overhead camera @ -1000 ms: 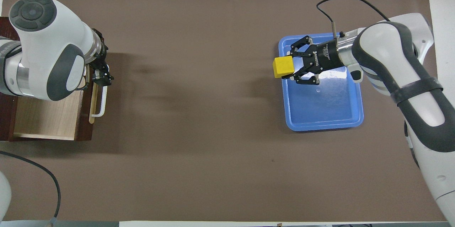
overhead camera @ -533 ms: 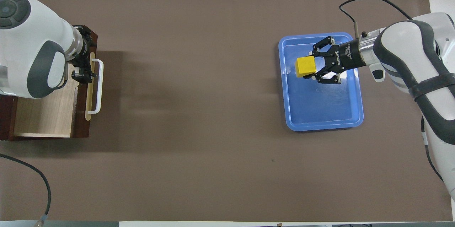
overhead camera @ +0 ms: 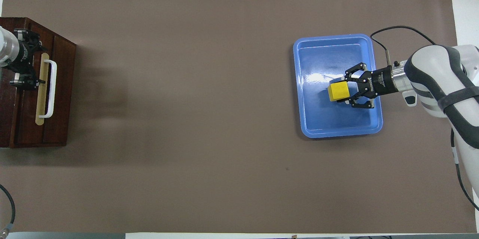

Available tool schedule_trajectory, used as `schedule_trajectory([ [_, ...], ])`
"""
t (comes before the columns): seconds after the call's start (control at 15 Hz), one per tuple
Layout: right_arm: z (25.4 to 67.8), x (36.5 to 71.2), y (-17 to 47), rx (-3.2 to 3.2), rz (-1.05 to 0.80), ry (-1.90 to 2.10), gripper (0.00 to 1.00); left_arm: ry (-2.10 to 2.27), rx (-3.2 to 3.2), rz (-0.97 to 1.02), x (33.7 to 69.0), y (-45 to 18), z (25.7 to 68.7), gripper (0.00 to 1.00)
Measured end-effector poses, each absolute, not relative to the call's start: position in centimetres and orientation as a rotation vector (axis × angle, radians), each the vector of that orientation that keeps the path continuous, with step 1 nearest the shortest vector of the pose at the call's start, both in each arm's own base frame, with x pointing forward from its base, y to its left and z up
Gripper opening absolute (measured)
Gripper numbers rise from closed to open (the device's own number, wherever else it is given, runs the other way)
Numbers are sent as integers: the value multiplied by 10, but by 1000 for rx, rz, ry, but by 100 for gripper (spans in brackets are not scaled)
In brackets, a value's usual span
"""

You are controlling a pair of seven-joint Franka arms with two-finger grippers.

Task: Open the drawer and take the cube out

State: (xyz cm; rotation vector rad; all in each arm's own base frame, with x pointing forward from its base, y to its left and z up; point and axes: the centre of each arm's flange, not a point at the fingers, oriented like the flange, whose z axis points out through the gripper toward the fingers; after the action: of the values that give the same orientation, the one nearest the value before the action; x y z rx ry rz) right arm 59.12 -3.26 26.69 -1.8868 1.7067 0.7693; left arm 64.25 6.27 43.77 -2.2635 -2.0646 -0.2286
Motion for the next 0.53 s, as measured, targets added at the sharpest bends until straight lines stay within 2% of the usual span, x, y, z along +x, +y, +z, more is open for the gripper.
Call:
schedule_trajectory([
  [0.33,258,580,-34,-1897,743,1710,56,-2026,-2294,-230,643,62,438,100],
  [0.53,255,578,-33,-1894,727,1723,65,-1972,-2347,-233,643,47,443,100],
])
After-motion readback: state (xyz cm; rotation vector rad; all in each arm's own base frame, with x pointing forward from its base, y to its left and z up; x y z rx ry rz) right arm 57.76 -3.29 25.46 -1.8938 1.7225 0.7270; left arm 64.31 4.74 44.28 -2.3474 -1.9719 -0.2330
